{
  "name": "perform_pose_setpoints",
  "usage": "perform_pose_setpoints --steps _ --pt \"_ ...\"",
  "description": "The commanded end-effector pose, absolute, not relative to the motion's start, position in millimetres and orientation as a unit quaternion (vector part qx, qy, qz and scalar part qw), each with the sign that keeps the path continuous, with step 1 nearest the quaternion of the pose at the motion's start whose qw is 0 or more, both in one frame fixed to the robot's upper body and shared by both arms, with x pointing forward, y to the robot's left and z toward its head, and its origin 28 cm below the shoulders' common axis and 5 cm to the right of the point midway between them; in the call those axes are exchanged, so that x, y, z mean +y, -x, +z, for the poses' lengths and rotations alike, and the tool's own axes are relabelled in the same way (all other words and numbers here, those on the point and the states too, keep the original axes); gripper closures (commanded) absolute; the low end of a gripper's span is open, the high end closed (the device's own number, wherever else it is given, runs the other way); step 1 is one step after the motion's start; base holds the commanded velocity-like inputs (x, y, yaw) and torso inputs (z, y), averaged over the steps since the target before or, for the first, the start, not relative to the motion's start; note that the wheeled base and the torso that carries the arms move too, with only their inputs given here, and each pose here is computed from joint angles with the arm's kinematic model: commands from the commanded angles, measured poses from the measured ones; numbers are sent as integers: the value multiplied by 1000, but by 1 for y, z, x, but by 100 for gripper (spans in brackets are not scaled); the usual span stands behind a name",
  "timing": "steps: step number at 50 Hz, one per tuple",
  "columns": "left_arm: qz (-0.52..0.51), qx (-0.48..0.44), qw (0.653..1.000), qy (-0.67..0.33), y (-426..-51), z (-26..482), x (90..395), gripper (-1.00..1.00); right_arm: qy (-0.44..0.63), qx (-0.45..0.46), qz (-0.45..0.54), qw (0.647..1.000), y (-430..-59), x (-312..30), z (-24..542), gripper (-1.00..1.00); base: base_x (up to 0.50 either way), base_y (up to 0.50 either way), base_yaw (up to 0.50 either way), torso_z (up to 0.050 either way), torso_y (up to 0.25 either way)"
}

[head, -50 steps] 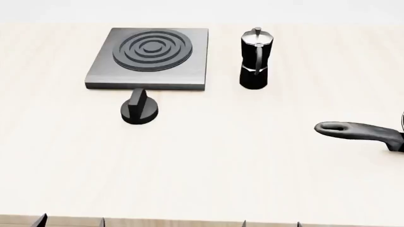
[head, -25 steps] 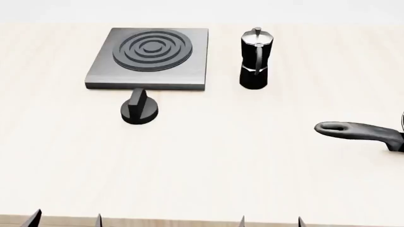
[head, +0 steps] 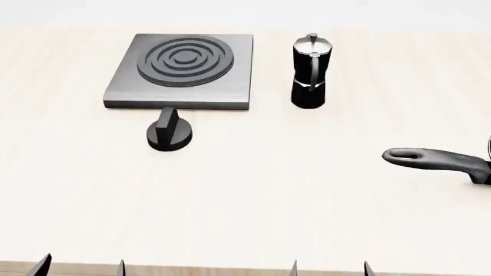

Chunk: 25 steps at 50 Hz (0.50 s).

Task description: Put the moka pot on the stove.

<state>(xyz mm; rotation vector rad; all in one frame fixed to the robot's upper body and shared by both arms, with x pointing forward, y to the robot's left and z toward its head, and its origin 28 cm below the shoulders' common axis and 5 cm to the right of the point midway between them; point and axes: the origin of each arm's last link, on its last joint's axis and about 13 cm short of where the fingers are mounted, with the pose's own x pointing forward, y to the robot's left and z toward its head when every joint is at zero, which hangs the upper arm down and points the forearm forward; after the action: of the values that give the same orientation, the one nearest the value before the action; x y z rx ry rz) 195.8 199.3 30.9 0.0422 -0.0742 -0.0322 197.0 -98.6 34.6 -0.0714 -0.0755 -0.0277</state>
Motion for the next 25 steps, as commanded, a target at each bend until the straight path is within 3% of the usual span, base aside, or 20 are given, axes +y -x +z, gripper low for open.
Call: perform_pose_setpoints --steps 1,25 --pt "-16 -42 999 -8 -198 30 201 -100 36 -38 -13 999 -197 -99 34 -100 0 0 0 0 0" --pt "-19 -46 999 -5 -194 32 201 -100 36 -42 -10 998 -196 -98 36 -100 78 0 0 0 0"
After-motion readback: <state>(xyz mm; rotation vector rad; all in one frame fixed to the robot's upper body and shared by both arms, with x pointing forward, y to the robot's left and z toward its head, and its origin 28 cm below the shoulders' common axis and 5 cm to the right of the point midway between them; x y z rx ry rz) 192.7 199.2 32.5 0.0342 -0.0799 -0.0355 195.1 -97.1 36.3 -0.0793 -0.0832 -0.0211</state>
